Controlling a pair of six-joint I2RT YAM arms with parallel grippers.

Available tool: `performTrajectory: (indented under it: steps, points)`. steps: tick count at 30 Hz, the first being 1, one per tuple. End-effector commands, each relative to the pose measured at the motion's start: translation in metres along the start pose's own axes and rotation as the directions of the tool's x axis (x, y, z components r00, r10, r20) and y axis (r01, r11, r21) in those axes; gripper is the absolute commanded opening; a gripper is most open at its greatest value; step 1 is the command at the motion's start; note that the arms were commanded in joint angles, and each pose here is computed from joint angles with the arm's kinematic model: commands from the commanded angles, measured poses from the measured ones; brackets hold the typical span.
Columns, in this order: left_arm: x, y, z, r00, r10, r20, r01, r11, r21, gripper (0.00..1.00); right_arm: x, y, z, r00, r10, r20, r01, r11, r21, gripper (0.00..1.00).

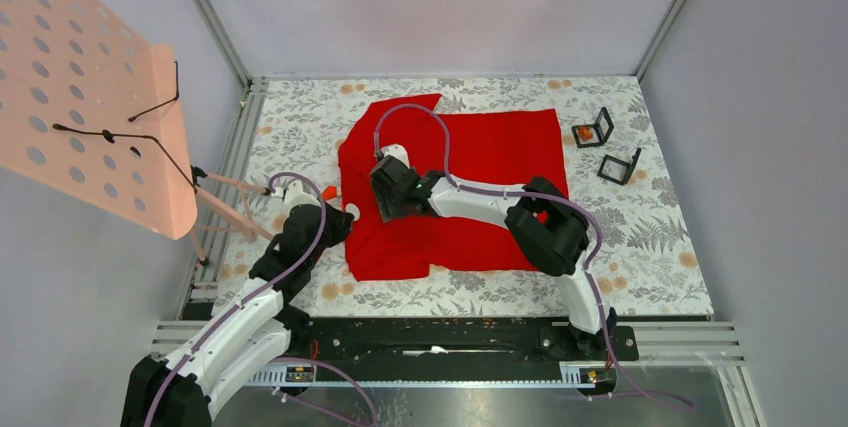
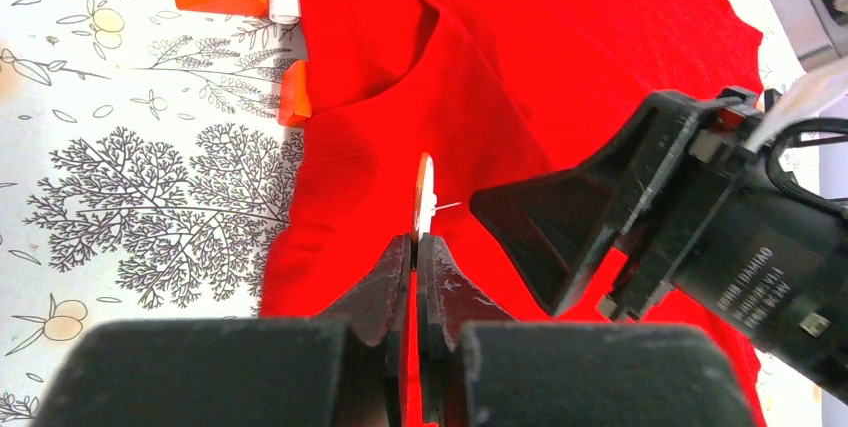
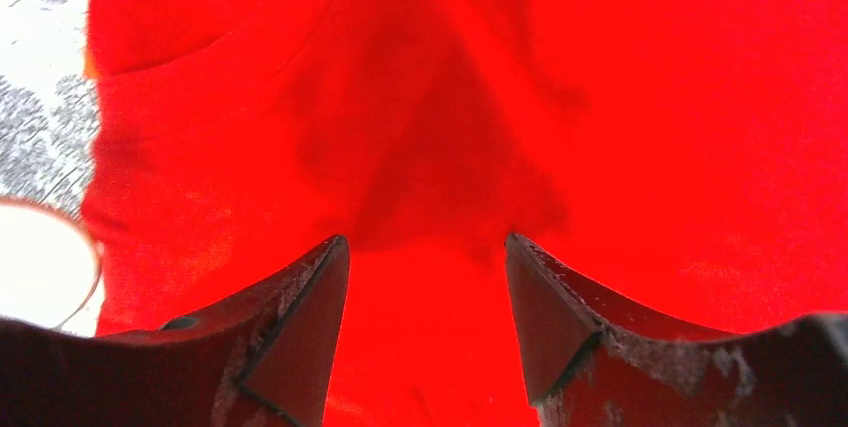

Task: Pin the brooch onto the clothing

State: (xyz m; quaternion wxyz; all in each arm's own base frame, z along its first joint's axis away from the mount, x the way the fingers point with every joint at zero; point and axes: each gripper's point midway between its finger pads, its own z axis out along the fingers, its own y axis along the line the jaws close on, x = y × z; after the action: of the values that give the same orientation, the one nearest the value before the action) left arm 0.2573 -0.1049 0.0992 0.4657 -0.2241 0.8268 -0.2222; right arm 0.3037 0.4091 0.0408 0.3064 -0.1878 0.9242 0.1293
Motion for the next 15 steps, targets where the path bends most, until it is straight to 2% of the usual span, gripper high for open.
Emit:
performTrajectory:
  steps: [1,5,11,13,15]
  points:
    - [-0.013,-0.009,0.002,0.998,-0.034,0.061,0.032,0.999,0.044,0.0,-0.018,-0.009,0.009,0.998,-0.034,0.052,0.028,0.994,0.103,0.64]
    - [-0.009,-0.009,0.003,0.999,-0.023,0.046,0.021,0.999,0.042,0.0,-0.016,-0.01,0.017,0.998,-0.054,0.045,0.049,0.993,0.109,0.53]
    - [-0.005,-0.007,0.005,1.0,-0.005,0.027,0.004,0.999,0.035,0.0,-0.017,-0.006,0.017,0.998,-0.052,0.047,0.048,0.995,0.087,0.27]
    - [-0.004,-0.006,0.006,1.0,0.003,0.023,-0.004,0.999,0.032,0.0,-0.017,-0.005,0.014,0.998,-0.048,0.051,0.043,0.996,0.08,0.27]
    - [-0.004,-0.006,0.007,1.0,0.013,0.019,-0.014,0.999,0.029,0.0,-0.016,-0.005,0.011,0.998,-0.045,0.051,0.041,0.997,0.072,0.35]
